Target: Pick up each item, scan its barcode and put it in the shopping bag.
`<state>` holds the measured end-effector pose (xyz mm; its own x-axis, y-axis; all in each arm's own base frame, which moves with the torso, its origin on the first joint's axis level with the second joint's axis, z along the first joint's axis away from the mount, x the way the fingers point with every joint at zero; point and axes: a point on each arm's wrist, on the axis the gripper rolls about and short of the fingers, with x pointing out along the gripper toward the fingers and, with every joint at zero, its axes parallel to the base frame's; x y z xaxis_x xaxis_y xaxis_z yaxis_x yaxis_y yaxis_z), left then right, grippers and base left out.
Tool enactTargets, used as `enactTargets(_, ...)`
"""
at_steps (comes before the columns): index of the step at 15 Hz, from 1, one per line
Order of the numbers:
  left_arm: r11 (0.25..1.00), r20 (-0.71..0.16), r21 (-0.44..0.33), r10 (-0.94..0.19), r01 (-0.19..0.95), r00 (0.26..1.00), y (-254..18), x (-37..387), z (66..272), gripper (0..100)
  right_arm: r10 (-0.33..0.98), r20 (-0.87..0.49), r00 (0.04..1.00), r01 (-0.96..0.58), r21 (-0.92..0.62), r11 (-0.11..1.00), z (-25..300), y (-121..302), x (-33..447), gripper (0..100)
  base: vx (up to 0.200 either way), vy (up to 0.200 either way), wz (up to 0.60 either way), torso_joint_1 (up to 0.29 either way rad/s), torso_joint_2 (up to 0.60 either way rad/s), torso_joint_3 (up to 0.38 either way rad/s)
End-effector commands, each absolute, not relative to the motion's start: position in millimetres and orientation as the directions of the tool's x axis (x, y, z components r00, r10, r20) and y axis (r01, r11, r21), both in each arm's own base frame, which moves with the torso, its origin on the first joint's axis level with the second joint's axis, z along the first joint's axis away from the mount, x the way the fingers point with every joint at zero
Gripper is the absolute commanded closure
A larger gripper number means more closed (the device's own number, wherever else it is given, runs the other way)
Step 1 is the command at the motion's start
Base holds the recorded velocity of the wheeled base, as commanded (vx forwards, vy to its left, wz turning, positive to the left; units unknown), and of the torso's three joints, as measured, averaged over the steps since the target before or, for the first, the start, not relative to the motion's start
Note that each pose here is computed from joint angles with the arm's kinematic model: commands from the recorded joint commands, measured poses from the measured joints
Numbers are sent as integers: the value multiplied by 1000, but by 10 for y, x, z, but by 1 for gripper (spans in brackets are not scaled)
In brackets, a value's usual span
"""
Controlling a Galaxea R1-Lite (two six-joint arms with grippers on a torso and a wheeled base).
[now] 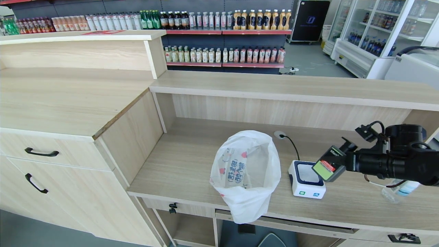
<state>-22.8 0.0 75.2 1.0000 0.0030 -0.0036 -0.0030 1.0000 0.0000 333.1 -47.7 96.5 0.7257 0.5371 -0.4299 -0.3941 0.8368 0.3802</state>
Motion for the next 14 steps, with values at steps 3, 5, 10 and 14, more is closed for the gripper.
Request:
enactTargets(3,1000,-3,0,3,-3,1000,0,-228,752,0,552,-430,714,-407,387,828,920,-415,3383,100,0,0,0,0,0,0)
enactTargets(5,1000,-3,0,3,-3,1000,0,-228,752,0,558,-432,708,-412,389,824,893,-390,3398,100,0,0,0,0,0,0)
enactTargets(10,1000,-3,0,3,-3,1000,0,-228,752,0,569,-432,700,-425,389,818,845,-343,3436,100,0,0,0,0,0,0)
enactTargets(14,1000,-3,0,3,-3,1000,0,-228,752,0,572,-426,701,-437,378,816,841,-324,3450,100,0,0,0,0,0,0)
